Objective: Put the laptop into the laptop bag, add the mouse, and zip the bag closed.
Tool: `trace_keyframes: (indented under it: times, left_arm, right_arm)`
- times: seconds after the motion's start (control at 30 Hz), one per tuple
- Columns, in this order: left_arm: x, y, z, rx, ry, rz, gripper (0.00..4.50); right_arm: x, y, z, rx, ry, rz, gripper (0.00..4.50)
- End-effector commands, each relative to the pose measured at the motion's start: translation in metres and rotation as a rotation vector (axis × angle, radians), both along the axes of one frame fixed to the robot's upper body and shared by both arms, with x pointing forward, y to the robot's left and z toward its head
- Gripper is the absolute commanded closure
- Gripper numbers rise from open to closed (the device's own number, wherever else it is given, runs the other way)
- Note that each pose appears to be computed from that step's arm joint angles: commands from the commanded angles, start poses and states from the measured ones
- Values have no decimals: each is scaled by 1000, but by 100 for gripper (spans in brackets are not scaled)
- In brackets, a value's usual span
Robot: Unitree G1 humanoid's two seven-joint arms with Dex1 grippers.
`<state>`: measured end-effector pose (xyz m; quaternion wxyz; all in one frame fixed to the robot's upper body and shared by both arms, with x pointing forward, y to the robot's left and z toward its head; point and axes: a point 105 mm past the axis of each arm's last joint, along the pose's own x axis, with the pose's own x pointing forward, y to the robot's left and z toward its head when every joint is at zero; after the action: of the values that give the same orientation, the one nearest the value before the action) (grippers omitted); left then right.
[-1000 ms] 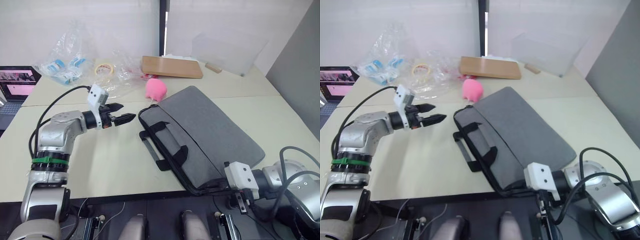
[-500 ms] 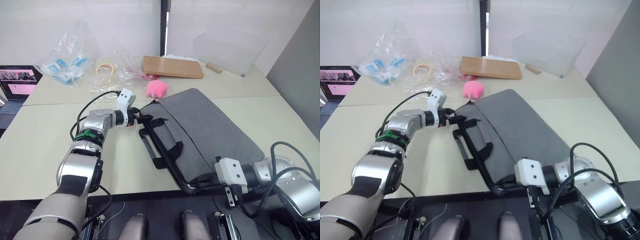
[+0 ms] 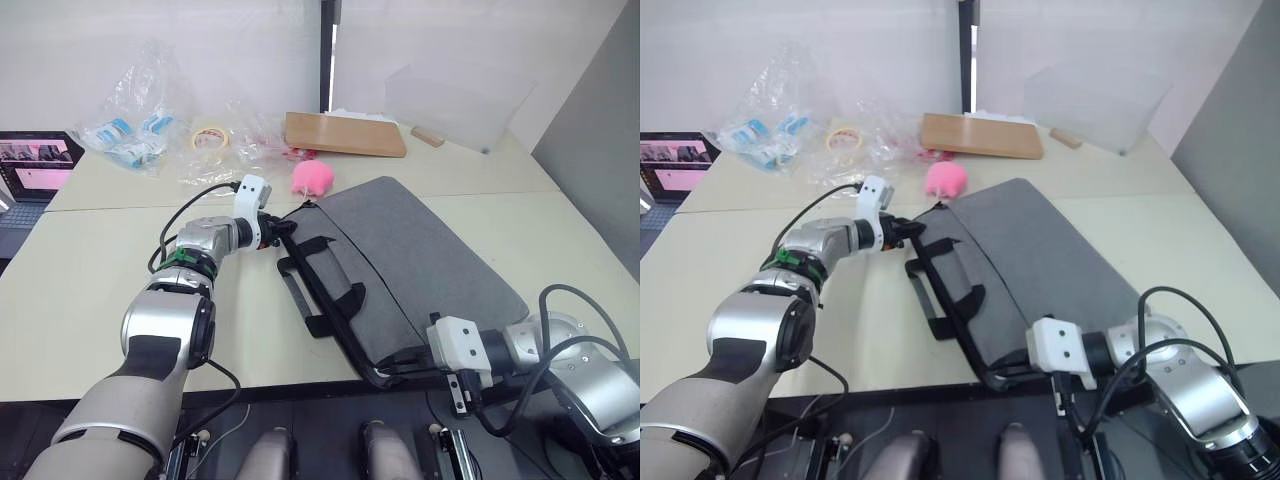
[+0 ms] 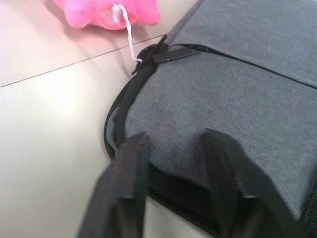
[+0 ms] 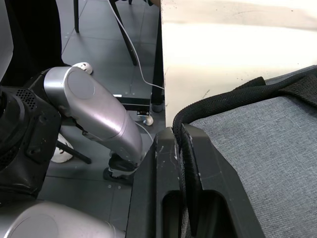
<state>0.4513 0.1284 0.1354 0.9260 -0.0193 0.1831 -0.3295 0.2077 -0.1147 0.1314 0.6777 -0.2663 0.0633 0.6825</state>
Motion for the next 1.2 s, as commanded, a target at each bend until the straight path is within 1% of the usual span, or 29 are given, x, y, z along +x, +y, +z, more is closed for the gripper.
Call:
trace_keyframes:
  times: [0.03, 0.07, 0.1, 0.23, 0.4, 0.53, 0.73, 0.9, 1.03, 1.13, 1.17, 1.2]
  left_arm:
    - [2, 0, 9, -37, -23, 3, 409]
    - [2, 1, 11, -48, -27, 11, 444]
    - [3, 3, 13, -54, -36, 21, 448]
    - [7, 10, 23, -113, -59, 67, 448]
    - [7, 20, 29, -186, -56, 102, 448]
    - [5, 42, 33, -229, -76, 137, 448]
    - [-4, 64, 26, -262, -52, 158, 448]
    - [-10, 62, 23, -282, -50, 125, 448]
    - [-13, 47, 32, -342, -59, 47, 333]
    - [-10, 31, 29, -351, -41, 33, 239]
    - [-7, 26, 27, -352, -37, 54, 200]
    - [-5, 23, 25, -354, -24, 73, 173]
  right_arm:
    - [2, 4, 11, 22, -61, 18, 450]
    - [2, 4, 11, 22, -64, 19, 450]
    - [3, 4, 11, 22, -66, 20, 450]
    - [7, 4, 13, 26, -85, 16, 450]
    - [12, 5, 16, 36, -107, 6, 450]
    - [21, 6, 21, 52, -158, -14, 450]
    - [23, 7, 23, 70, -165, -15, 450]
    - [15, 10, 23, 82, -130, 20, 450]
    - [3, 7, 19, 69, -65, 41, 450]
    - [7, 6, 26, 109, -57, -9, 450]
    - [11, 6, 29, 126, -57, -33, 450]
    - [12, 5, 32, 134, -53, -46, 450]
